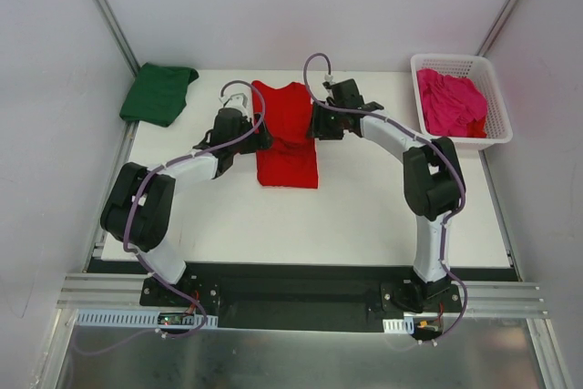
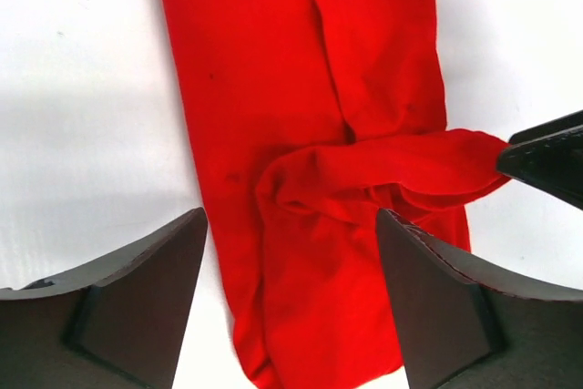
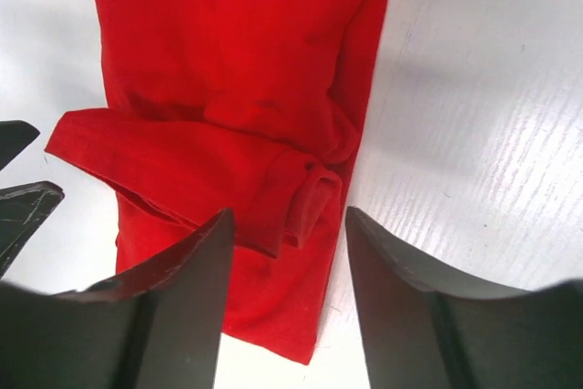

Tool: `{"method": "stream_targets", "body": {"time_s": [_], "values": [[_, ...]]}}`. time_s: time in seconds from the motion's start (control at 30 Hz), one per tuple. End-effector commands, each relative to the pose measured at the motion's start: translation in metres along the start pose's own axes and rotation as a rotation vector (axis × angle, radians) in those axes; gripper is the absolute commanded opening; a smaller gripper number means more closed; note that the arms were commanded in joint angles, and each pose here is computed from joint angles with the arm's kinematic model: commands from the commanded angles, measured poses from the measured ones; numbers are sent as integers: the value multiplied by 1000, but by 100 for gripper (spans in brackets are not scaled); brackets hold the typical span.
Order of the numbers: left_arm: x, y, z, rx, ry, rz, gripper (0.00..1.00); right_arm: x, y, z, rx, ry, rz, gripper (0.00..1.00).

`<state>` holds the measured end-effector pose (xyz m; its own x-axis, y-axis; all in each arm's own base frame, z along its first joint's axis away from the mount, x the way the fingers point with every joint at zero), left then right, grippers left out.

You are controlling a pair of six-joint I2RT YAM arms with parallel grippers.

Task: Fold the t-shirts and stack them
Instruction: Fold the folded rectangular tshirt in 1/3 of the way

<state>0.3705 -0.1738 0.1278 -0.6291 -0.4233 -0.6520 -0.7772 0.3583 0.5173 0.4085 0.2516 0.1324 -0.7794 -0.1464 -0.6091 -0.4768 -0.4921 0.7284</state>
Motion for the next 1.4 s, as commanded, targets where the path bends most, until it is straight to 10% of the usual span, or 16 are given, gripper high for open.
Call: {"method": "stream_targets", "body": {"time_s": [0.0, 0.37, 0.8, 1.37], "values": [[-29, 14, -17, 50, -22, -101, 76, -30, 18, 7, -38, 47, -99, 59], [-38, 61, -24, 73, -37, -154, 72, -36, 64, 3, 14, 74, -163, 66], [17, 26, -46, 160, -195, 59, 1, 16, 121, 1, 72, 33, -161, 67], [50, -24, -68, 164, -270, 142, 0, 61, 149, -7, 129, 15, -123, 67]]}}
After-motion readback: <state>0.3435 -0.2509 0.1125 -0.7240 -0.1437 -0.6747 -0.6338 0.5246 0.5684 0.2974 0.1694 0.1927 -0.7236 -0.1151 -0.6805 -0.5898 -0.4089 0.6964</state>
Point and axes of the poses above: each gripper's point midway between its finger pads, its own y axis back along the fingers, its own z axis along the line the jaws close on, x = y × z, the point moved 6 cm from there along y, back along the fingers, and after that the axes turned 11 degrees about y, right-handed, at the moved point
